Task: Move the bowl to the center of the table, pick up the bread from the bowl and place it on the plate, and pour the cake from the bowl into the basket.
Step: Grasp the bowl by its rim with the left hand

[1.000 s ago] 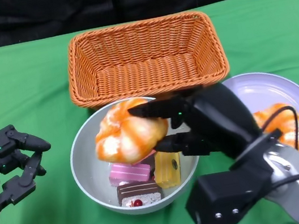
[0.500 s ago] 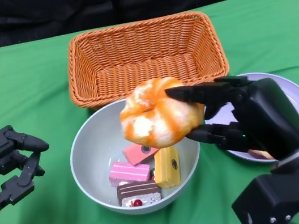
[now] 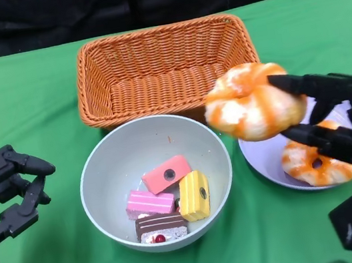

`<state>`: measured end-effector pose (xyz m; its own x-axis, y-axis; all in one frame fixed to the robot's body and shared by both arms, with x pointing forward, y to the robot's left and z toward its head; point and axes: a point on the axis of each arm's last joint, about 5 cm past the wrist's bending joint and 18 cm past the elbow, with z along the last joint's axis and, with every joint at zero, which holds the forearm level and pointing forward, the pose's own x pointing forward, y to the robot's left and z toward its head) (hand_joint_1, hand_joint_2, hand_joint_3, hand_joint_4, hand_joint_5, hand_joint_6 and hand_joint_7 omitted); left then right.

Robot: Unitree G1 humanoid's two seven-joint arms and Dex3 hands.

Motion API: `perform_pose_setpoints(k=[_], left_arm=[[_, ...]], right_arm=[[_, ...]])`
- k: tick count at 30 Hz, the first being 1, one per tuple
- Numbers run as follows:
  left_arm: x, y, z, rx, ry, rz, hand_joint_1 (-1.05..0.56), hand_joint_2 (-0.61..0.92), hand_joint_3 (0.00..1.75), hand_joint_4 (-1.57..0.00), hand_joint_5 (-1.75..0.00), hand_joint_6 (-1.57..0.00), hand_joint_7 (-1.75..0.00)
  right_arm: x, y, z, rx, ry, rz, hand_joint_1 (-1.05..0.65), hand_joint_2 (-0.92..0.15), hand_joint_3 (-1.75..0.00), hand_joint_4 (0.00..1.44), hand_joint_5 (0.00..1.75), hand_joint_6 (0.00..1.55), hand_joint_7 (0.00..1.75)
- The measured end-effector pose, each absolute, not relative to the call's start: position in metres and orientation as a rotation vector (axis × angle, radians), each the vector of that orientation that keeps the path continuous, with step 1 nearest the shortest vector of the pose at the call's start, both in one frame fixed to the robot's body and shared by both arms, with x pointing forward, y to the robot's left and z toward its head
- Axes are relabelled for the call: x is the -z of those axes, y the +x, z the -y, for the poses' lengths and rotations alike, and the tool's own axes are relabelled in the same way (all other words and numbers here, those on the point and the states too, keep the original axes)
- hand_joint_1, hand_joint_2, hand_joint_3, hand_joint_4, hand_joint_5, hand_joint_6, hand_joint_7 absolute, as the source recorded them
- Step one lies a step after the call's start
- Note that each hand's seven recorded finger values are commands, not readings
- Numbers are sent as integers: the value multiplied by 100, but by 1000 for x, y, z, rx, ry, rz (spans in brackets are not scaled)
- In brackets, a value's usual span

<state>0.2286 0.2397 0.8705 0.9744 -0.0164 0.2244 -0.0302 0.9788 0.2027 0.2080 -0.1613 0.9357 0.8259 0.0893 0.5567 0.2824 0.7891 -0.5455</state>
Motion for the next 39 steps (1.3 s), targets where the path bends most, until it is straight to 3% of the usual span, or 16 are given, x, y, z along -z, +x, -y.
perform_pose_setpoints(k=[5, 9, 11, 39], left_arm=[[-870, 228, -240, -7, 207, 223, -4, 73, 70, -82, -143, -81, -112], [-869, 228, -240, -7, 207, 225, -4, 73, 71, -82, -144, -81, -111], [-869, 228, -240, -7, 207, 225, -4, 73, 70, -82, -144, -81, -111], [-869, 228, -241, -3, 210, 230, -4, 74, 68, -82, -143, -82, -111]], right_arm=[[-928, 210, 172, 164, -677, 547, -10, -88, 0, 75, 149, 123, 7], [-919, 214, 177, 180, -695, 490, -11, -88, 0, 81, 125, 122, 6], [-915, 218, 181, 192, -712, 455, -10, -87, 0, 82, 121, 122, 6], [-889, 257, 189, 216, -800, 254, -12, -88, 0, 81, 120, 119, 3]])
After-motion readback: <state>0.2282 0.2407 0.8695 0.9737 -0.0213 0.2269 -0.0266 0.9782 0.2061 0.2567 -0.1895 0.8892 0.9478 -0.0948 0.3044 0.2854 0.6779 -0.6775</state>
